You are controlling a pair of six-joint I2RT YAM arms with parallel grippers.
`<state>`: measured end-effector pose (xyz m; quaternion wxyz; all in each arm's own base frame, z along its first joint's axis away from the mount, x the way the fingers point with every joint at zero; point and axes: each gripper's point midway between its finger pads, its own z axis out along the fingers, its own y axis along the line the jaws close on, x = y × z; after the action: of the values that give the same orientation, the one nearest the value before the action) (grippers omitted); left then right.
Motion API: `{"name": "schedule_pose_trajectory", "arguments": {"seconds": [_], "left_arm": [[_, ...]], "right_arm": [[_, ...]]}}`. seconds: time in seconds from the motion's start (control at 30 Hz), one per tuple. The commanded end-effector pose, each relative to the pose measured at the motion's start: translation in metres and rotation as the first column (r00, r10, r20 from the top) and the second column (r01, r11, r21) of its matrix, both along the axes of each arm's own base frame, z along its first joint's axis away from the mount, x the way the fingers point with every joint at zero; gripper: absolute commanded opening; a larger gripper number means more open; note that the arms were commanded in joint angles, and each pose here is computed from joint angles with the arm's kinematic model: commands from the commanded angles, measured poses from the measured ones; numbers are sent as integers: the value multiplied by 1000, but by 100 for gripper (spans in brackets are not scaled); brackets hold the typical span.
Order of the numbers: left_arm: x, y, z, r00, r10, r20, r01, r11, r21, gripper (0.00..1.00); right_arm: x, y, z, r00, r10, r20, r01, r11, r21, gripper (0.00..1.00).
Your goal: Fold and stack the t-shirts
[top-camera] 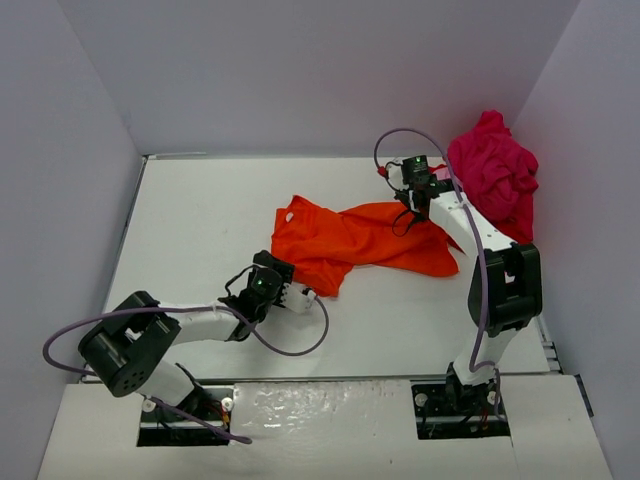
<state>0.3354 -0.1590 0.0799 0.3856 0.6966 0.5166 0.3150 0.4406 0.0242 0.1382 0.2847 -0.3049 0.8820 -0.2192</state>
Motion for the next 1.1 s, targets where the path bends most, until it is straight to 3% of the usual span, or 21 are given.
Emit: {"name": "schedule_pose_trajectory", "arguments": {"seconds": [0.0,0.07,0.37,0.6,0.9,0.97,1.0,1.07], "left_arm": [[25,-20,58,989,63,136,-37,982,-185,67],[27,-23,61,988,63,139,-35,981,-193,67],[-2,-61,31,996,-65,67,72,990,-120,67],[-26,-81,14,989,-147,30,149,985,-87,66],[-23,-106,11,980,-197,23,199,974,-107,64],[-21,-111,6,979,-205,16,206,973,-103,59],[-19,-114,6,978,-208,19,209,972,-104,50],[-15,-121,8,976,-213,33,216,970,-113,19]], "right_arm": [[14,9,49,992,-4,128,-1,999,37,29],[15,4,56,989,-17,150,13,1000,24,38],[13,-27,72,978,-86,191,82,996,26,48],[4,-28,58,983,-89,158,87,996,19,49],[-5,-30,48,987,-90,132,89,996,14,48],[-6,-29,44,988,-89,125,87,996,20,47],[-6,-29,43,989,-88,122,86,996,21,45],[-7,-28,42,990,-82,118,80,997,21,43]]}}
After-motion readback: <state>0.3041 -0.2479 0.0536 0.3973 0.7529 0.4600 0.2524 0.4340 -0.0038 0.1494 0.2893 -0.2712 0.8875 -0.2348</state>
